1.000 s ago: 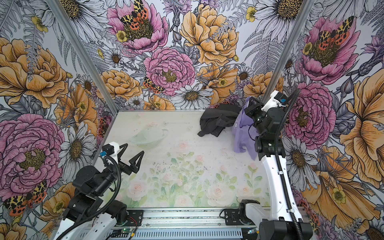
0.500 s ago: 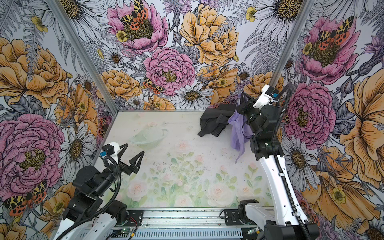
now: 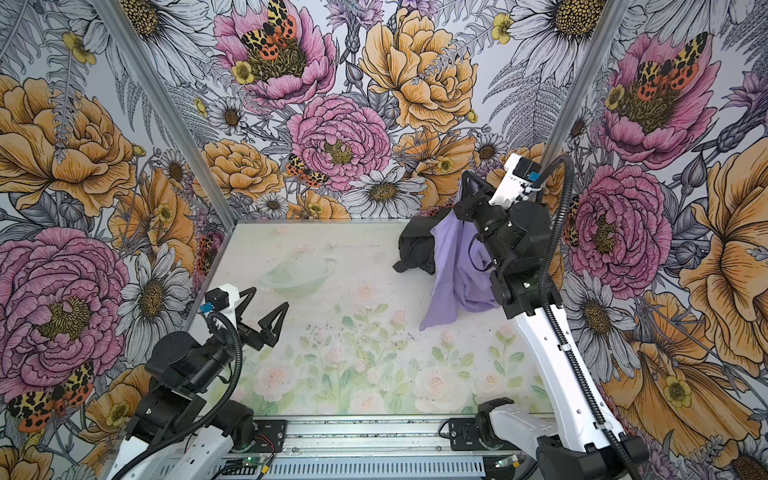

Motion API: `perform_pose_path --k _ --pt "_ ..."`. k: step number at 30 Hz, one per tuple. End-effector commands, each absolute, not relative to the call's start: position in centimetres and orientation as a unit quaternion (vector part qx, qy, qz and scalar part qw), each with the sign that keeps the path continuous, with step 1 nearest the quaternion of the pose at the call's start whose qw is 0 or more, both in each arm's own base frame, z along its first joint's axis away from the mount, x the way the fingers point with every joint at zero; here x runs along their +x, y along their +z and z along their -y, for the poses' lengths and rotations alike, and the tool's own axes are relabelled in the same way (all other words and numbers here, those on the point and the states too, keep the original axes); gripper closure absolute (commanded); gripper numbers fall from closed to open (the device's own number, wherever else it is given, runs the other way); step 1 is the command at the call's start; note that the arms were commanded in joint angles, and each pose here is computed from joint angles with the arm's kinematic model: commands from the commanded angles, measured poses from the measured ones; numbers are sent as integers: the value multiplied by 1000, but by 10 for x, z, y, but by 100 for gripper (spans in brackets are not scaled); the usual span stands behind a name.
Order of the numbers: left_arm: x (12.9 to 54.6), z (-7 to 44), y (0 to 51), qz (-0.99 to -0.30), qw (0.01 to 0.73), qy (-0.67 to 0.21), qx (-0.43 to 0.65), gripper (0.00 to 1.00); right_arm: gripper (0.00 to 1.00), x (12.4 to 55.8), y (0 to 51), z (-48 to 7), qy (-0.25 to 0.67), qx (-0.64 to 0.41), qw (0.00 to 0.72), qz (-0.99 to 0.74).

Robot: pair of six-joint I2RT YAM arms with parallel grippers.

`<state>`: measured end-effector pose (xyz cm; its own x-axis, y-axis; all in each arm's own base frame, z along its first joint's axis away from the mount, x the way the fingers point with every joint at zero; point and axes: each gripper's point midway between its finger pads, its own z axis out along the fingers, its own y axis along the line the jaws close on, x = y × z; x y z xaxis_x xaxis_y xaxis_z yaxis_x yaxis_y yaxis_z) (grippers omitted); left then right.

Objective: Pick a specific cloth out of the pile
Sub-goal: 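Carry the hanging purple shirt with the right gripper toward the left arm's side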

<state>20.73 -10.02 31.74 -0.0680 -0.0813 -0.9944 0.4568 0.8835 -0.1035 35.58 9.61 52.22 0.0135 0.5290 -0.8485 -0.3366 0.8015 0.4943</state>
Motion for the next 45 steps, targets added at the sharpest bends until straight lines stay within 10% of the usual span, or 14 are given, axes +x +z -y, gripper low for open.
perform_pose_path --k 1,45 --pt "207 97 314 -704 671 -186 136 1 100 348 548 -102 305 60 730 -608" --pt "204 93 318 -699 680 -180 132 1 100 401 559 -353 406 -96 674 -610"
